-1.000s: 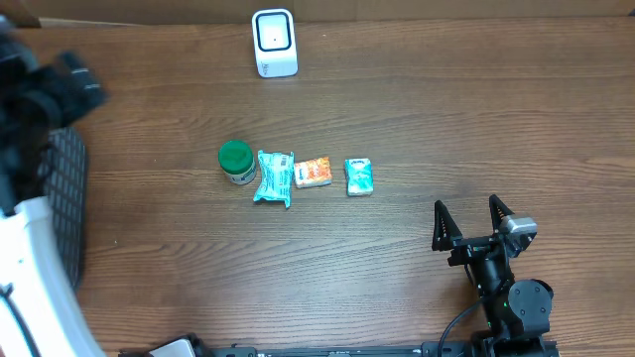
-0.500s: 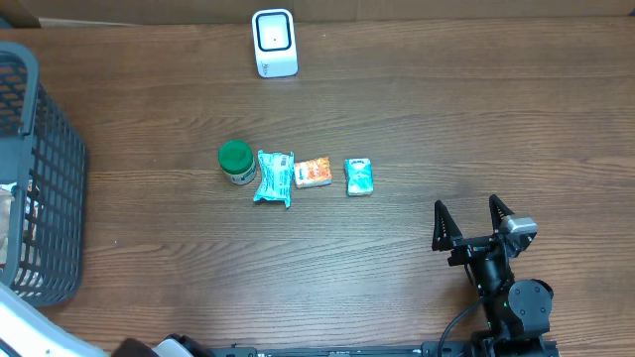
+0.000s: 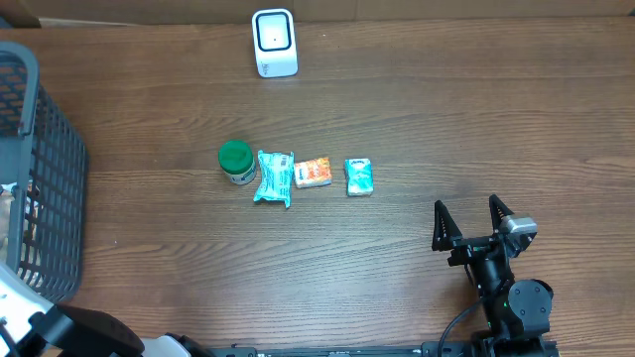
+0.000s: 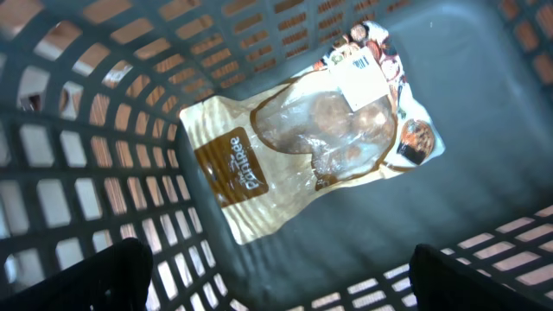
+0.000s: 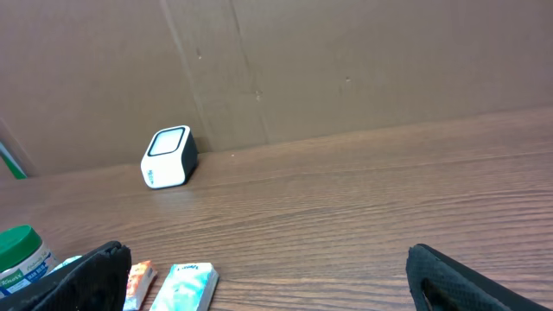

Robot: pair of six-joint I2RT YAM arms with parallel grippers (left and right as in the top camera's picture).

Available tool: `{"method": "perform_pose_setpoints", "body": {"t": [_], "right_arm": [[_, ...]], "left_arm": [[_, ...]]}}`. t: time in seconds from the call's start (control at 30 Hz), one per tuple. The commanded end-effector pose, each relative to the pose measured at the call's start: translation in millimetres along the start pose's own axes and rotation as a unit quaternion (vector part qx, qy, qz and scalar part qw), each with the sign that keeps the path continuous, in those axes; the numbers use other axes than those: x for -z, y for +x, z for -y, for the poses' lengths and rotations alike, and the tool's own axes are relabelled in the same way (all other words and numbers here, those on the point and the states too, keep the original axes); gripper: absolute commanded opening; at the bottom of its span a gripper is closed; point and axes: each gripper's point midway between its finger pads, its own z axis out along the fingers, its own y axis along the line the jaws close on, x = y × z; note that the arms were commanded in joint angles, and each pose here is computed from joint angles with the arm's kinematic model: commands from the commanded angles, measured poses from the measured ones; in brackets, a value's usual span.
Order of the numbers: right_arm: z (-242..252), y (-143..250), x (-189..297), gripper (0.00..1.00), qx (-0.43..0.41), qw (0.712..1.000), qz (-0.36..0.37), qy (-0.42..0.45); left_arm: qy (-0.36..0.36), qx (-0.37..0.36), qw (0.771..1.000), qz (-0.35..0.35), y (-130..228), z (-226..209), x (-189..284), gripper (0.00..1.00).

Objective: Scan the item barcode
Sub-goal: 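Return the left gripper to the basket and grasp the clear bread bag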

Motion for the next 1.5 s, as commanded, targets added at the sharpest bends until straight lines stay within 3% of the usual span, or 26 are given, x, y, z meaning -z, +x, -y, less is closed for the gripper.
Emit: {"method": "perform_pose_setpoints", "body": {"t": [0.0, 0.5, 0.7, 0.87, 1.13, 1.47], "right_arm": [[0, 1, 0, 1.00, 0.002, 1.000, 0.003, 0.000], [0, 1, 0, 1.00, 0.002, 1.000, 0.003, 0.000], [0, 1, 0, 1.00, 0.002, 1.000, 0.003, 0.000], [0, 1, 0, 1.00, 0.002, 1.000, 0.003, 0.000], [0, 1, 0, 1.00, 0.002, 1.000, 0.003, 0.000], [0, 1, 0, 1.00, 0.002, 1.000, 0.003, 0.000]], "left_arm": [[-0.008, -0.070, 0.997, -0.026, 8, 2, -22, 0.99], [-0.029, -0.144, 0.980, -0.132, 45, 9, -84, 0.96], [-0.028, -0.167, 0.976, -0.139, 47, 12, -96, 0.95], [-0.024, -0.174, 0.976, -0.128, 42, 16, -100, 0.87], [-0.017, -0.186, 0.975, -0.119, 37, 27, -123, 0.86], [-0.011, -0.242, 0.956, -0.163, 61, 34, -163, 0.88]]}}
